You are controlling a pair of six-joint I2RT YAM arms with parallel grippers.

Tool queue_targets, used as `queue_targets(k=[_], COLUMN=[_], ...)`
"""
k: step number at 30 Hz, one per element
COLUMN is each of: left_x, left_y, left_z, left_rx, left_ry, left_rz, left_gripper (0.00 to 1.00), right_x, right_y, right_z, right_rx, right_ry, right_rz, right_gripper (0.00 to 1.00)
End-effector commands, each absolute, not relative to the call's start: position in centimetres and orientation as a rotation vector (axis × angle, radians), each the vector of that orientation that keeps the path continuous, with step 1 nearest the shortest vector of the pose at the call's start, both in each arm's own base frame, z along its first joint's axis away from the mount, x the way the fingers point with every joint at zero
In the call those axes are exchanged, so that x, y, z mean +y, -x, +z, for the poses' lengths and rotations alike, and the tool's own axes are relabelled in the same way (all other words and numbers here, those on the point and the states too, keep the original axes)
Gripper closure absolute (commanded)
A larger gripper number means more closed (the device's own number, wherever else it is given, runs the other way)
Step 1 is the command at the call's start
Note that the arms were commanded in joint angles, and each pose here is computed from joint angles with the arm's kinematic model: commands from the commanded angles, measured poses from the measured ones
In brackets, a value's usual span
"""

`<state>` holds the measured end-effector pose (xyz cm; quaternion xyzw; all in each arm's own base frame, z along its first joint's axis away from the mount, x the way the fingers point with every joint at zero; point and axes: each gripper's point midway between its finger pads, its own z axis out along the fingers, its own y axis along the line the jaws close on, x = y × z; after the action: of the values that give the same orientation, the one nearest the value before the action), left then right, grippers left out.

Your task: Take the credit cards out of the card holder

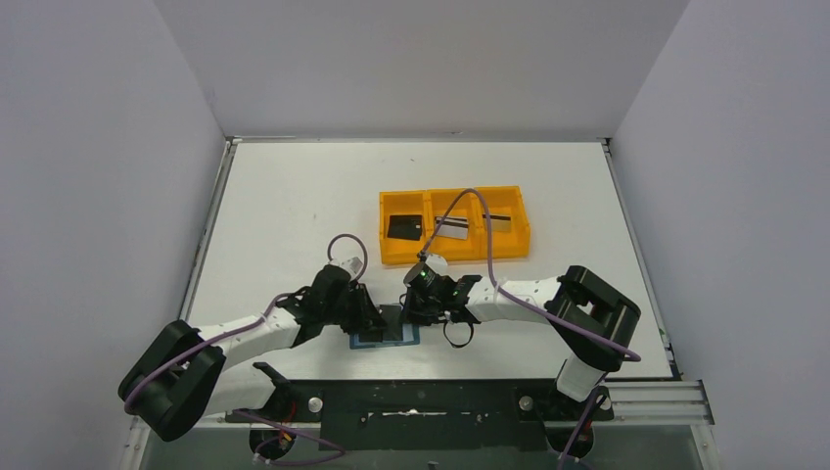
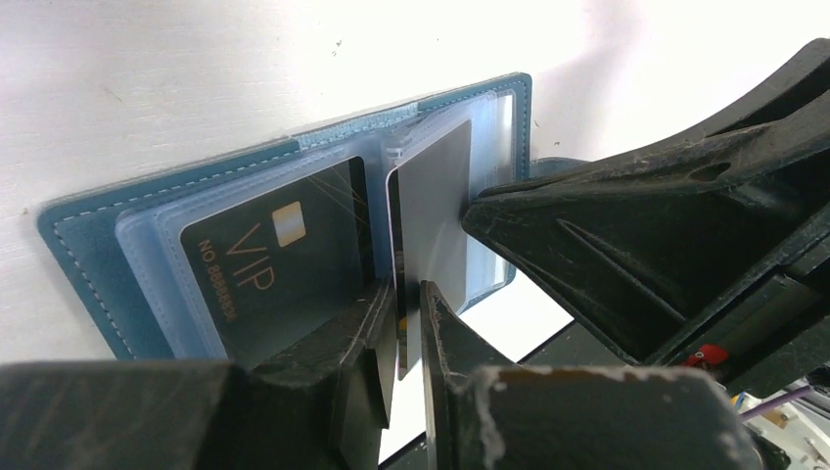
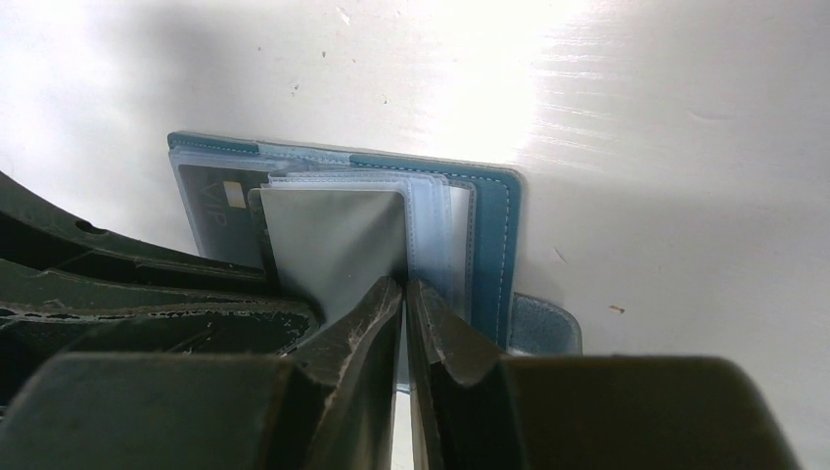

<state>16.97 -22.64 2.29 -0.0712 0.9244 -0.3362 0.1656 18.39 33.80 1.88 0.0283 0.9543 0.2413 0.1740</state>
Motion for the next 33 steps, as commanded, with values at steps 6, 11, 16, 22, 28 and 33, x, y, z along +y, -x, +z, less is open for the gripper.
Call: queue_targets(k=[6,11,16,22,28,33], left_x=[-23.1,-23.4,-23.6,-22.9,-22.4,-21.9], left_y=[-17.4,-17.3,-17.2,-17.4,-17.4,-17.1], left_z=[4.2,4.6,4.4,4.2,4.3,3.9], left_rx=[2.554,2.536,2.532,2.535,2.528,2.548], left_ry=[0.197,0.197,0.208,0.249,0.261,0.251], left_rz=[-1.087,-1.142,-1.177,-1.142,-1.140,-1.125], left_gripper=[0.80,0.73,0.84,0.97,1.00,1.00], right_x=[30.7,30.8,30.8,30.8,30.6,30.4], right_y=[-17.6,-17.7,-17.7,-17.6,-17.6,-17.5], right_z=[-0.9,-0.9,-0.9,-1.0,-1.3,-1.5], right_rx=[2.785,2.787,2.787,2.791,2.799,2.805], right_ry=[-0.092,-0.086,-0.083,-0.084,-0.093,-0.097], right_rz=[0.491,0.491,0.491,0.488,0.474,0.461], right_gripper=[0.89,0.89,0.89,0.89,0.90,0.91])
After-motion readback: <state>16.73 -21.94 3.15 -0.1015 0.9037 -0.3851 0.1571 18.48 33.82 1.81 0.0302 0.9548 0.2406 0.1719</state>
